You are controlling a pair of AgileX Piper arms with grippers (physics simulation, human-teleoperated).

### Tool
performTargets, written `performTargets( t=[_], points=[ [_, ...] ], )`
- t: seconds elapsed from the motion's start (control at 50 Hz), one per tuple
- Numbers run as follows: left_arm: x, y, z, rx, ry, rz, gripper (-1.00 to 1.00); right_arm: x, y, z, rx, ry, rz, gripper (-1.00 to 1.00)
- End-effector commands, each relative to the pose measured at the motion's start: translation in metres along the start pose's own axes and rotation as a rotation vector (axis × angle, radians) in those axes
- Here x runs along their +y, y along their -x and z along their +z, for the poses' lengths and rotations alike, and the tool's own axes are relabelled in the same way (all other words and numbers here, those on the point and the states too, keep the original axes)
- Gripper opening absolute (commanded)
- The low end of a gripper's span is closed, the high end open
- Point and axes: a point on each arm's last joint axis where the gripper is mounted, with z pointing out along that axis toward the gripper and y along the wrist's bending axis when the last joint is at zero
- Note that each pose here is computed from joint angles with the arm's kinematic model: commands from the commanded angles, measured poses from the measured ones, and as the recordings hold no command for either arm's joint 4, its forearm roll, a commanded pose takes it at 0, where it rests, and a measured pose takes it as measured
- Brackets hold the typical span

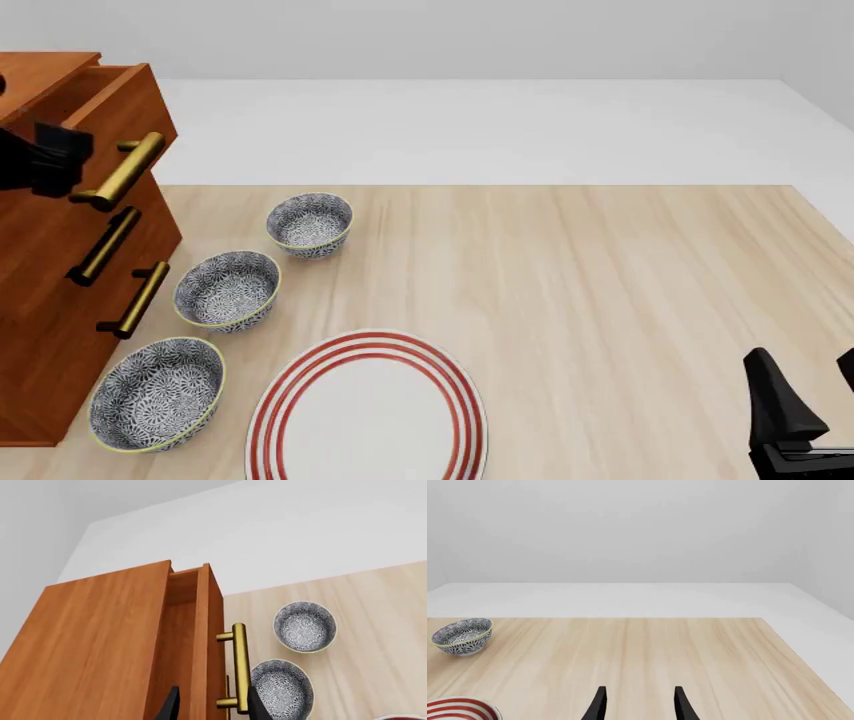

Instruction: Open the top drawer of the cabinet.

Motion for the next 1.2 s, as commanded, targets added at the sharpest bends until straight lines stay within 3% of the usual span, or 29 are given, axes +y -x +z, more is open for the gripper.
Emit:
performTargets(
  t=[0.02, 1.2],
  points=[
    [0.000, -0.003, 0.006, 0.010, -0.001, -0.005, 1.00, 0.000, 0.000, 0.000, 0.000, 0.000, 0.000, 1.00],
    [-0.005, -0.017, 0.019, 0.061, -0.017, -0.043, 1.00, 0.000, 0.000, 0.000, 0.000, 0.000, 0.000, 1.00]
  ],
)
